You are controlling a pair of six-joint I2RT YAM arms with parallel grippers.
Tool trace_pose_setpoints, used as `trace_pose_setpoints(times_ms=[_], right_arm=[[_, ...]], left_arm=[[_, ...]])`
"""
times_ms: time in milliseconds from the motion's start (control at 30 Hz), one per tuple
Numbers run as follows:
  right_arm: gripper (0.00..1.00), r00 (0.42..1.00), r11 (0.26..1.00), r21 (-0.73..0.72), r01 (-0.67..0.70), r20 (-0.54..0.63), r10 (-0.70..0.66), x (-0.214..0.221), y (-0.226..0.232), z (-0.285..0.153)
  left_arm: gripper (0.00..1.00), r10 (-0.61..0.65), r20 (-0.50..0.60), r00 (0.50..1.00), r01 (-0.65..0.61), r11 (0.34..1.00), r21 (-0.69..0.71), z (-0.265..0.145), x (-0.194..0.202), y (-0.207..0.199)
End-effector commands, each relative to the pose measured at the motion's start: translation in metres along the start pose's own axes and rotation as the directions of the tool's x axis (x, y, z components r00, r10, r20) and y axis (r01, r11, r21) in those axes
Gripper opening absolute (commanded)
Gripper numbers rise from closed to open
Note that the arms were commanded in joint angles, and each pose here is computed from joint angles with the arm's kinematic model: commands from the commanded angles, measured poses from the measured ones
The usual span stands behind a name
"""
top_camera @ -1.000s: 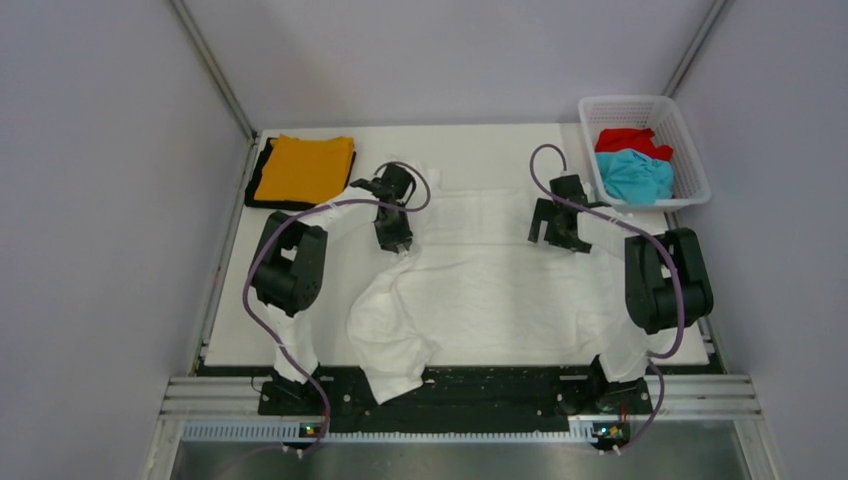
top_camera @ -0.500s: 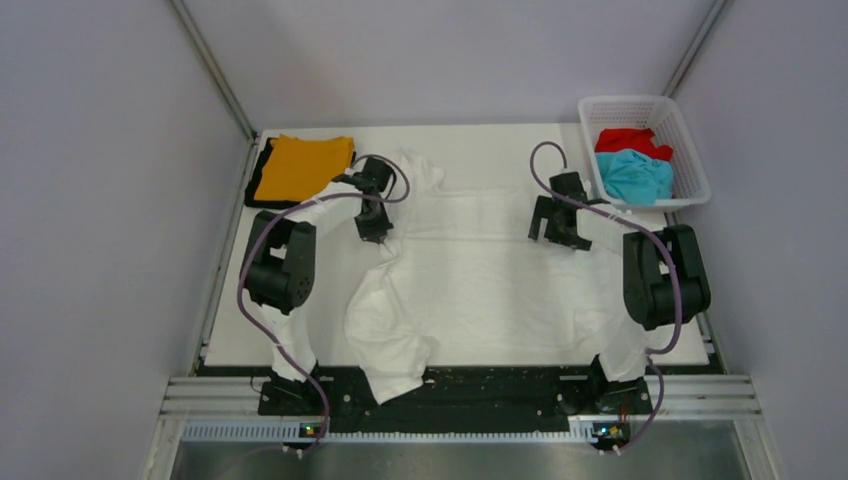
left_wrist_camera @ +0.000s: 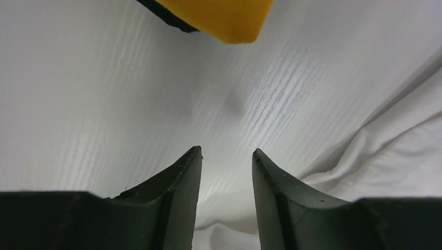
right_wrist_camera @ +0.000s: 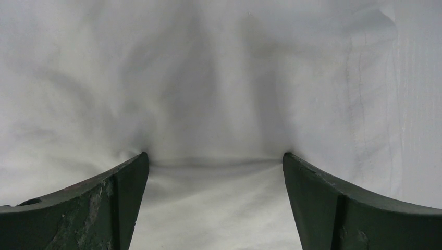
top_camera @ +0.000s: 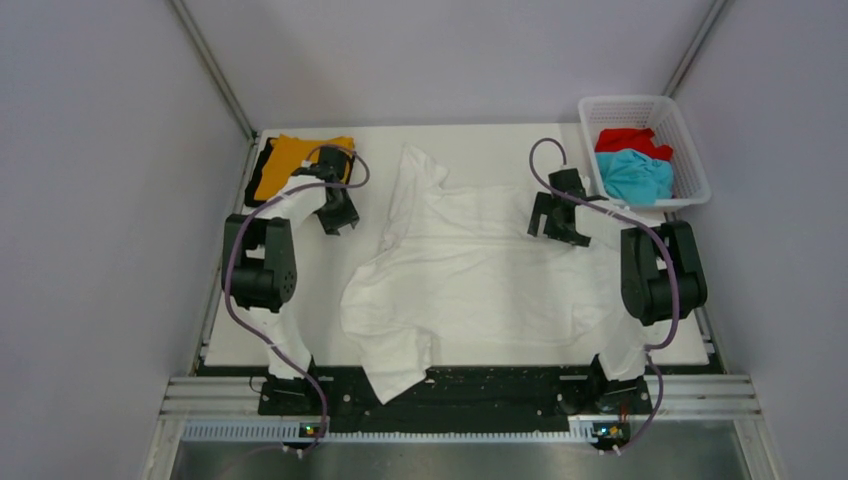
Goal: Fold and stack the t-shirts
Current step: Flatten out the tshirt
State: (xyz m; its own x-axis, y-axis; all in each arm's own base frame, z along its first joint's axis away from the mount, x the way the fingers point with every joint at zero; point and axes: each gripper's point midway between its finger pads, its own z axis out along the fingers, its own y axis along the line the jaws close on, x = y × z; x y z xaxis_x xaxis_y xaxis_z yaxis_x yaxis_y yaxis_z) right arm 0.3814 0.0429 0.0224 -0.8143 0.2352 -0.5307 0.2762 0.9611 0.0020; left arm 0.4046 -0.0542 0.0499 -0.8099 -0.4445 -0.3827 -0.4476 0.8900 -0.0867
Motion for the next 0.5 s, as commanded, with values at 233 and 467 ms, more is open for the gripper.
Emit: trace_pose_setpoints(times_ms=[233, 467], right_arm=[[0.99, 0.996, 0.999, 0.043, 0.017, -0.085, -0.013, 0.023, -0.013, 0.013], [0.99, 0.996, 0.999, 0.038, 0.019, -0.091, -0.015, 0.023, -0.011, 0.014]], left_arm=[[0.55, 0.252, 0.057, 0.966, -0.254, 0.884, 0.392, -0.07, 0.054, -0.052], [0.53, 0.423, 0.054, 0.904, -0.418, 0.854, 0.309, -0.05, 0.085, -0.069]])
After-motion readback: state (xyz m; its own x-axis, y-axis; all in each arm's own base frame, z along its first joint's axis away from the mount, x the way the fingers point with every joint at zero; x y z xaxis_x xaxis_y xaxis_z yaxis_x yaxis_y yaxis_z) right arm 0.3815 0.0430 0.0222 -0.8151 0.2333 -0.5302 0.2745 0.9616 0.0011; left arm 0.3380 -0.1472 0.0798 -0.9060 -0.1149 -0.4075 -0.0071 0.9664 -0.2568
